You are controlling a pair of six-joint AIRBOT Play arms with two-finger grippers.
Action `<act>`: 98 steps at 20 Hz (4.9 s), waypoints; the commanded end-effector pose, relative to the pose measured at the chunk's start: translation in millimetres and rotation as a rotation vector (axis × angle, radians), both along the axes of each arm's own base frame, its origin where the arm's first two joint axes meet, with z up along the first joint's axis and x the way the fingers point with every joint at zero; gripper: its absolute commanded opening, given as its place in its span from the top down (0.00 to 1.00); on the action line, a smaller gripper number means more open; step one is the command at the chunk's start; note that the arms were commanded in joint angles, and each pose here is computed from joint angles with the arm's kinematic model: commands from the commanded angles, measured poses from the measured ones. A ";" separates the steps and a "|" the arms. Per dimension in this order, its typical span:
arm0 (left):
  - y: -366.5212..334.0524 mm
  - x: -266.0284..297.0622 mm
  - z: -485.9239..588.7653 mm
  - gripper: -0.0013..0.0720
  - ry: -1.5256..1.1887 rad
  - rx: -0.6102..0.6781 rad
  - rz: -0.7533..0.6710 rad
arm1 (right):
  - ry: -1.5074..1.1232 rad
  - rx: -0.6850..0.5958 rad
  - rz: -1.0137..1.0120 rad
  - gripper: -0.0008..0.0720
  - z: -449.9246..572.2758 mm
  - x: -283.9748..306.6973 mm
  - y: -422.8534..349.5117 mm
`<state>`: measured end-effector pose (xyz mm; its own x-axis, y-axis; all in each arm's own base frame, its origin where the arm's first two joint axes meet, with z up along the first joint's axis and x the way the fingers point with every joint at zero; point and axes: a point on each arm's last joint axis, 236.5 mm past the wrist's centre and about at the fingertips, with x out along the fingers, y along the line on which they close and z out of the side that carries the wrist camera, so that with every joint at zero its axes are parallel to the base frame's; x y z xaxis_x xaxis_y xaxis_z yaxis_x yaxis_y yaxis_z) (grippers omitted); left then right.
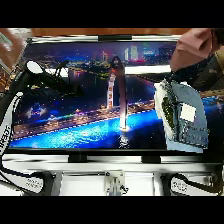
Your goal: Fold the shirts.
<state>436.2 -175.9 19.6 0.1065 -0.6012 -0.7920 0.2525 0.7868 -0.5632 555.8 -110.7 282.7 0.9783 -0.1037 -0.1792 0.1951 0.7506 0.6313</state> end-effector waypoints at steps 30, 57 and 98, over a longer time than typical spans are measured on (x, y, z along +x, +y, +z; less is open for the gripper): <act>0.8 7.1 -2.9 0.25 -0.044 0.007 -0.018 | 1.341 -0.130 -0.231 0.89 -231.9 -337.9 -51.8; -0.4 -10.7 1.0 0.25 0.013 0.003 -0.055 | 1.034 0.031 0.197 0.19 -217.0 -178.3 7.3; 47.2 -1.5 61.3 0.00 -0.134 0.506 -0.018 | 0.662 -0.476 0.782 0.19 -172.1 -119.5 316.4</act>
<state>447.2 -139.8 80.6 0.2376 -0.2750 -0.9316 0.3651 0.9140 -0.1767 448.2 141.1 158.4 0.6444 0.2510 -0.7223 -0.2282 0.9647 0.1317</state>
